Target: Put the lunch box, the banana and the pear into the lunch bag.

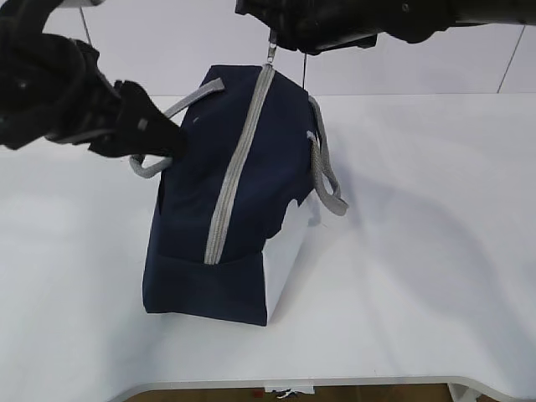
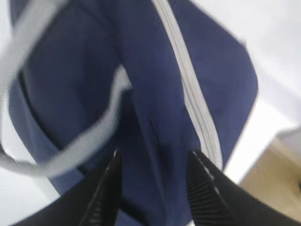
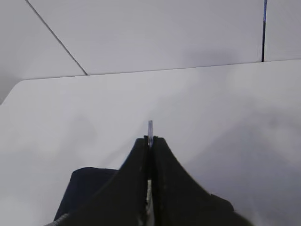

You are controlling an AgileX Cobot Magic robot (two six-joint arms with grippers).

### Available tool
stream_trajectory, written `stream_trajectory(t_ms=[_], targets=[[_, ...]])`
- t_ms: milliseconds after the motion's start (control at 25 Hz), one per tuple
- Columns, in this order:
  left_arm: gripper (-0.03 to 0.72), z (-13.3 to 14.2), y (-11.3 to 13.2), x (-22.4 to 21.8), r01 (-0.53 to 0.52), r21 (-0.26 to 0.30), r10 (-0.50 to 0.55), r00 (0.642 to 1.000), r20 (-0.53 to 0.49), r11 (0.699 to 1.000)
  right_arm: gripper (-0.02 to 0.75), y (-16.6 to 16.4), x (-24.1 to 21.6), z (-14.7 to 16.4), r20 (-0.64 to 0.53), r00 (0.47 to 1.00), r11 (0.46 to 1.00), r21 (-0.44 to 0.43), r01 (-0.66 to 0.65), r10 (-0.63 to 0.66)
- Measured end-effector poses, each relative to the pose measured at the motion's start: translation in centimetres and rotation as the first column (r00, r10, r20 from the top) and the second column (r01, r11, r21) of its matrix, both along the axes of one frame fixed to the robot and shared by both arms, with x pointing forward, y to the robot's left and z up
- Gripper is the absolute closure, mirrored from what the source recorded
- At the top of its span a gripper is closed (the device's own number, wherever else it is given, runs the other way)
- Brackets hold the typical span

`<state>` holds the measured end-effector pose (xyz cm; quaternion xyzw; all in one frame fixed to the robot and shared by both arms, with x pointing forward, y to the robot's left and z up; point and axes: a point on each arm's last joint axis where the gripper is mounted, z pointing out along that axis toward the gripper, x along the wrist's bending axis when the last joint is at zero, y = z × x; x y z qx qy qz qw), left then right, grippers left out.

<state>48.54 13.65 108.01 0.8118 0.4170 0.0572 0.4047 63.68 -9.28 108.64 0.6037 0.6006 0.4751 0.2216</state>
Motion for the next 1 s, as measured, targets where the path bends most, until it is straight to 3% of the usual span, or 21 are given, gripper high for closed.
stream_trajectory(t_ms=[200,600,680,840,1000], targets=[[0.330,1.2,-0.9,2.0,-0.052,-0.068,0.055,0.997,0.046,0.996,0.737,0.0,0.0,0.0,-0.009,1.000,1.000,0.011,0.004,-0.004],[0.336,0.0,-3.8,6.5,-0.034,-0.081,0.031,0.999,-0.032,0.996,0.737,0.0,0.0,0.0,-0.008,1.000,1.000,0.009,0.003,-0.003],[0.382,-0.4,-4.0,6.8,-0.025,-0.074,0.021,0.999,-0.050,0.997,0.737,0.0,0.0,0.0,-0.006,1.000,1.000,0.006,0.002,-0.002],[0.622,-0.7,-4.2,6.8,0.012,-0.057,-0.015,0.998,-0.059,0.998,0.737,0.0,0.0,0.0,0.001,1.000,1.000,-0.013,-0.007,0.007],[0.674,-0.1,-4.3,6.7,0.124,0.016,-0.123,0.992,-0.010,0.992,0.737,0.0,0.0,0.0,0.005,1.000,1.000,-0.022,-0.010,0.011]])
